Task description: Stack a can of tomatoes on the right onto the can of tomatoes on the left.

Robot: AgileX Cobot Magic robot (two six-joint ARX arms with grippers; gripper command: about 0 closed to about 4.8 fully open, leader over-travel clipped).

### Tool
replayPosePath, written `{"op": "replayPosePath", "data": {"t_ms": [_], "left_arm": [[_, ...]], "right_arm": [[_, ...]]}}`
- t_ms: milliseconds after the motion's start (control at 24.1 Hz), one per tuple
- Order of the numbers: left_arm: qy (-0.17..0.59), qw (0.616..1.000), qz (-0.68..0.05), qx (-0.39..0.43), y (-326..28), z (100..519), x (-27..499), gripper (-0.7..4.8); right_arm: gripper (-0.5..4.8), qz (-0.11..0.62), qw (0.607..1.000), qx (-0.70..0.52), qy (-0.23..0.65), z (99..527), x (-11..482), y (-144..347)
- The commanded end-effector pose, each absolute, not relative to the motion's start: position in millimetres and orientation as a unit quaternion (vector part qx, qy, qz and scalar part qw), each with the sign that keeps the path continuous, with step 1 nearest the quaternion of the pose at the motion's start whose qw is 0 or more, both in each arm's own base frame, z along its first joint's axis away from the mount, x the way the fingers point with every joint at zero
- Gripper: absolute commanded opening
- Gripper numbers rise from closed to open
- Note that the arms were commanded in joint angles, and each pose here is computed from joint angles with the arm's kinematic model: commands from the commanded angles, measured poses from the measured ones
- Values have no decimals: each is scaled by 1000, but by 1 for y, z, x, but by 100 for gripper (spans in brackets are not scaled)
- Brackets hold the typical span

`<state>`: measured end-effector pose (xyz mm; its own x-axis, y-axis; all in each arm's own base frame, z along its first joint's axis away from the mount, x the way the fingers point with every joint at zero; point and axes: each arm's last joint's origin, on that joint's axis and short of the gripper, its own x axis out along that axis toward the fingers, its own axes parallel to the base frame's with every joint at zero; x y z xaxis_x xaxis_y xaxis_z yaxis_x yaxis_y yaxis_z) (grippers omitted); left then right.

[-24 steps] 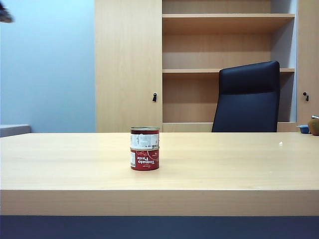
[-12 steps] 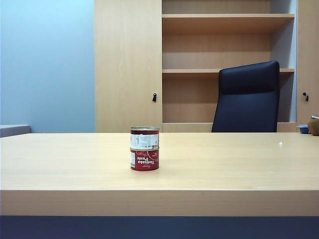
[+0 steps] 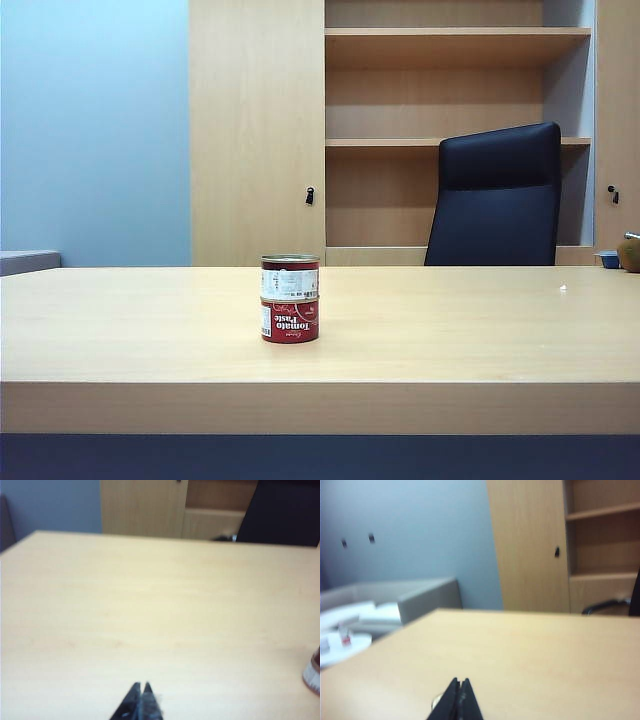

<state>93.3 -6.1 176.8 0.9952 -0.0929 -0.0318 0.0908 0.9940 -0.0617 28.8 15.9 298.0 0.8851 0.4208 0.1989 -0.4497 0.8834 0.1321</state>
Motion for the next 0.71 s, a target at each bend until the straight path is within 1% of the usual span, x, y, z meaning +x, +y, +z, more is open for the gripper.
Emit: {"op": "replayPosePath", "data": {"t_ms": [42, 166, 249, 416, 457, 540, 706], "left_arm": [[25, 998, -41, -32, -6, 165, 96, -3], [53, 998, -30, -29, -5, 156, 97, -3], [87, 996, -20, -27, -5, 149, 96, -3], [90, 995, -21, -27, -5, 149, 96, -3], [90, 995, -21, -27, -5, 149, 96, -3], [90, 995, -21, -27, -5, 149, 96, -3], [90, 995, -21, -27, -5, 149, 96, -3]], "right_arm": [[-5, 237, 967, 75, -64, 294, 29, 17], [-5, 256, 962, 69, -58, 287, 32, 22], [-5, 258, 962, 70, -59, 266, 43, 35], [-5, 295, 946, 129, -45, 230, 56, 53], [-5, 306, 944, 119, -27, 214, 60, 59], [-5, 306, 948, 92, 18, 187, 65, 64], [-5, 298, 949, 45, 94, 154, 67, 67]]}}
